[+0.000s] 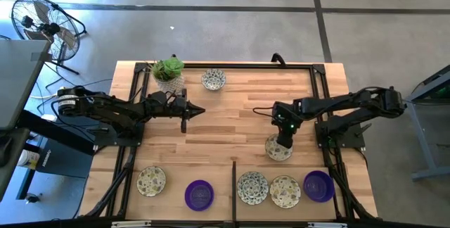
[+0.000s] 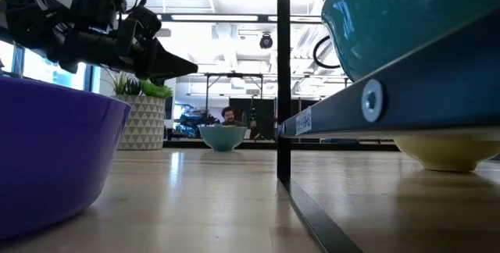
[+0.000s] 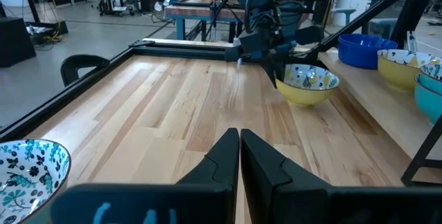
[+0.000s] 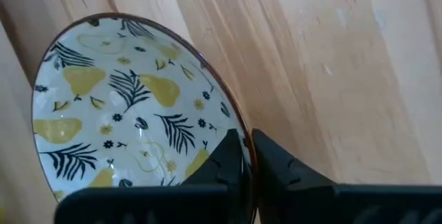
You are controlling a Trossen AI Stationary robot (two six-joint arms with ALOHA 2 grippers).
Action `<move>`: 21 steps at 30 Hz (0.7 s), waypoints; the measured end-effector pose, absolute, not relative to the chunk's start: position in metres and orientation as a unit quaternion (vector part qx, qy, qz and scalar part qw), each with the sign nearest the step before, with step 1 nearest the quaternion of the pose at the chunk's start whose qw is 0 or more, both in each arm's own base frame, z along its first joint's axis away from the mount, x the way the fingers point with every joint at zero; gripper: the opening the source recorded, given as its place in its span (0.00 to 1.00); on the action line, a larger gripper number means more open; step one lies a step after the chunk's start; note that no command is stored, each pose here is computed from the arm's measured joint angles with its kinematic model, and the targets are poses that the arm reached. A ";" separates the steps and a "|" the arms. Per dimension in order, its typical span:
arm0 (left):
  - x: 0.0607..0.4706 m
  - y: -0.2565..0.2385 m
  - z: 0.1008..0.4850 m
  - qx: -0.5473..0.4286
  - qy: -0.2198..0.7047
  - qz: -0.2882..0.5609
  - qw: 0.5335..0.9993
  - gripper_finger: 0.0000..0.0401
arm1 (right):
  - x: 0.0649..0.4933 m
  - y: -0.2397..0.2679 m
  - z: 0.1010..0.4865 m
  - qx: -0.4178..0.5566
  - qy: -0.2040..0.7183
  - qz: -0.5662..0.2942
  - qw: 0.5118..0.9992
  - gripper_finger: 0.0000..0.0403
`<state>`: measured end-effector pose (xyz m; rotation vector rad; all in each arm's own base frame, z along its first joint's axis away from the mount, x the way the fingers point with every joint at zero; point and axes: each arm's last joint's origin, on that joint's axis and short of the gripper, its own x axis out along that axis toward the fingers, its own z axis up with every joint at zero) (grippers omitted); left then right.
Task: Pick & Place Mini bowls
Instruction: Stack the top yellow patterned bowl on the yellow patterned bowl on the shelf
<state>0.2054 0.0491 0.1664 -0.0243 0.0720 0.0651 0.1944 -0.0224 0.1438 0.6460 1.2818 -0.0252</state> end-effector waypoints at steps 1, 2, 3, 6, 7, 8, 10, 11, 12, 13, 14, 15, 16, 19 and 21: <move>0.205 0.049 0.166 -0.012 0.036 0.033 0.999 0.03 | 0.194 -0.022 0.144 0.296 0.587 -0.011 0.753 0.03; 0.205 0.049 0.166 -0.012 0.036 0.033 0.999 0.03 | 0.194 -0.022 0.144 0.298 0.587 -0.011 0.752 0.03; 0.205 0.049 0.166 -0.012 0.036 0.032 0.999 0.03 | 0.195 -0.022 0.145 0.300 0.587 -0.008 0.752 0.05; 0.205 0.049 0.166 -0.012 0.036 0.031 0.999 0.03 | 0.197 -0.022 0.151 0.302 0.591 -0.003 0.748 0.05; 0.205 0.049 0.166 -0.012 0.036 0.031 0.999 0.03 | 0.198 -0.022 0.154 0.300 0.594 -0.002 0.746 0.04; 0.205 0.049 0.166 -0.012 0.036 0.031 0.999 0.03 | 0.199 -0.023 0.158 0.295 0.599 0.000 0.744 0.03; 0.205 0.049 0.166 -0.012 0.036 0.031 0.999 0.03 | 0.201 -0.024 0.167 0.284 0.607 -0.003 0.743 0.02; 0.205 0.049 0.166 -0.012 0.036 0.031 0.999 0.03 | 0.202 -0.024 0.173 0.279 0.609 -0.002 0.743 0.02; 0.205 0.049 0.166 -0.012 0.036 0.031 0.999 0.03 | 0.203 -0.024 0.179 0.273 0.610 0.000 0.744 0.02; 0.205 0.049 0.166 -0.012 0.036 0.030 0.999 0.03 | 0.203 -0.025 0.186 0.270 0.610 0.002 0.745 0.03; 0.205 0.049 0.166 -0.012 0.036 0.030 0.999 0.03 | 0.203 -0.026 0.193 0.269 0.608 0.001 0.747 0.03; 0.205 0.049 0.166 -0.012 0.036 0.030 0.999 0.03 | 0.202 -0.028 0.201 0.268 0.605 0.000 0.750 0.03; 0.205 0.049 0.166 -0.012 0.036 0.030 0.999 0.03 | 0.200 -0.029 0.209 0.267 0.600 -0.004 0.754 0.03; 0.205 0.049 0.166 -0.013 0.036 0.026 0.999 0.03 | 0.194 -0.032 0.236 0.268 0.585 -0.013 0.766 0.02; 0.205 0.049 0.166 -0.013 0.036 0.025 0.999 0.03 | 0.189 -0.031 0.253 0.271 0.572 -0.025 0.774 0.01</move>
